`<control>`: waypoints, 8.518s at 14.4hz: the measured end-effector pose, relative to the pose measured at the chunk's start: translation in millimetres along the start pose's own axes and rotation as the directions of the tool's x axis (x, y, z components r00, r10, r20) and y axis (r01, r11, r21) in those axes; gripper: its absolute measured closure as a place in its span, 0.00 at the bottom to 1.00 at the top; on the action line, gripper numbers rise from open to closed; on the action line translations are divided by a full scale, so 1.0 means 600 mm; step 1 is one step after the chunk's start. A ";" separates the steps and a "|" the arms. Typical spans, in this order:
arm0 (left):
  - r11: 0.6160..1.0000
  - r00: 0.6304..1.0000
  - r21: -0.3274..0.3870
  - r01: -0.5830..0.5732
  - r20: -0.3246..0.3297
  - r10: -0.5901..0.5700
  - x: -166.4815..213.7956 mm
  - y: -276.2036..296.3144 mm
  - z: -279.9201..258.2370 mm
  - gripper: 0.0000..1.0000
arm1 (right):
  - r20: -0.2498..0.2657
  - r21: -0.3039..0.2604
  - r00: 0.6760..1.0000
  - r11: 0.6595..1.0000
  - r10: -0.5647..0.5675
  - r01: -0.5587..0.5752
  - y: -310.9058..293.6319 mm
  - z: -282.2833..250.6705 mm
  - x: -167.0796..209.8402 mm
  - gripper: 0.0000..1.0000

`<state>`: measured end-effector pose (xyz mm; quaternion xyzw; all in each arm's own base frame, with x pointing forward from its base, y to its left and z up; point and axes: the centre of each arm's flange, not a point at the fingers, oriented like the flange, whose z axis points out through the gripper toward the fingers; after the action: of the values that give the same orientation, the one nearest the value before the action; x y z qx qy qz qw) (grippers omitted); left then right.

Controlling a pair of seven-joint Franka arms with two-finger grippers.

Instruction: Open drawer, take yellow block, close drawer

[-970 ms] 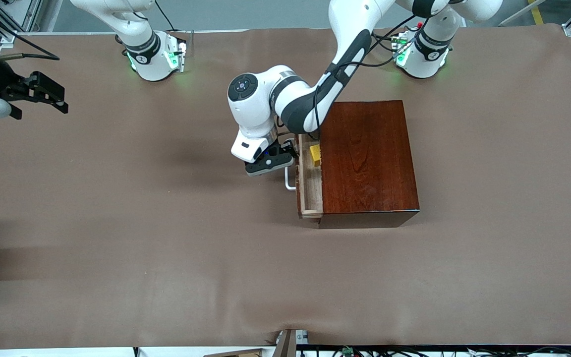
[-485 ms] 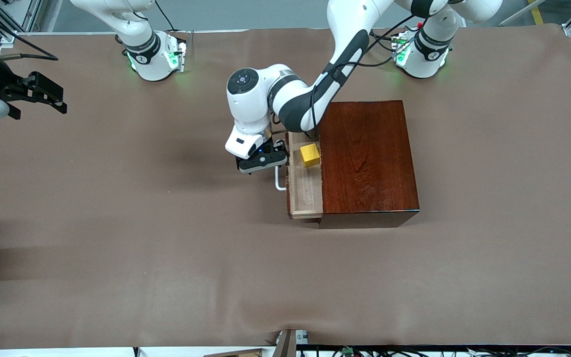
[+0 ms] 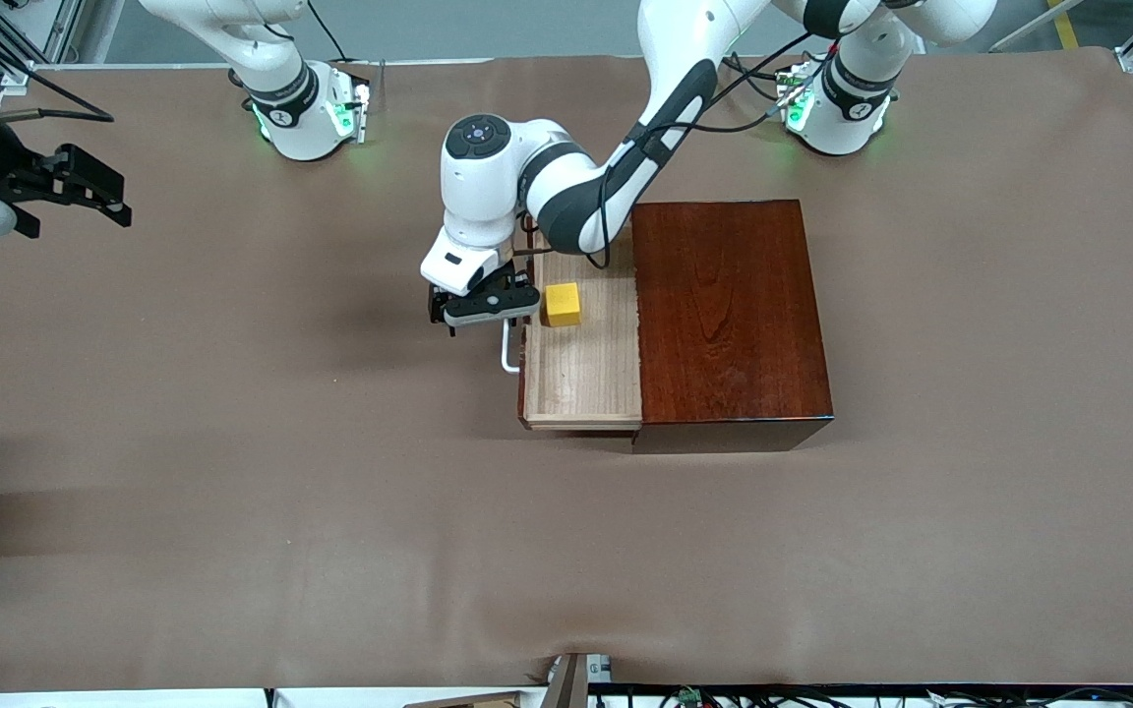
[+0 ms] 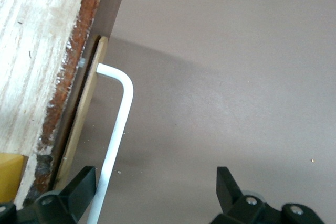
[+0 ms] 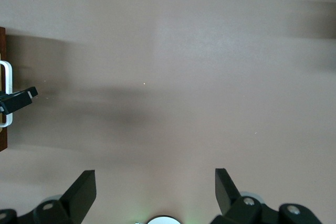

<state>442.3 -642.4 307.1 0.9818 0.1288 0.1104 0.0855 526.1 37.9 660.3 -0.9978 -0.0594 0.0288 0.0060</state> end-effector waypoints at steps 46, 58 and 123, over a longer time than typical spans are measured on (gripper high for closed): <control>0.960 0.990 0.266 -0.091 0.129 0.058 0.548 -0.617 -0.652 0.00 | 0.085 0.042 0.835 0.836 0.543 -0.547 -0.369 0.135 0.080 0.00; 0.947 0.972 0.263 -0.183 0.190 0.135 0.582 -0.739 -0.656 0.00 | 0.097 0.019 0.531 0.532 0.842 -0.847 -0.594 0.238 0.058 0.00; 0.928 0.908 0.114 -0.354 0.281 0.312 0.416 -0.536 -0.506 0.00 | 0.060 -0.004 0.296 0.297 0.953 -0.955 -0.688 0.371 0.142 0.44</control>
<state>529.5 -226.1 584.6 0.9989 -0.0448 -0.0162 0.0010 548.6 459.9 439.5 -0.8374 0.5440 0.0530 0.0023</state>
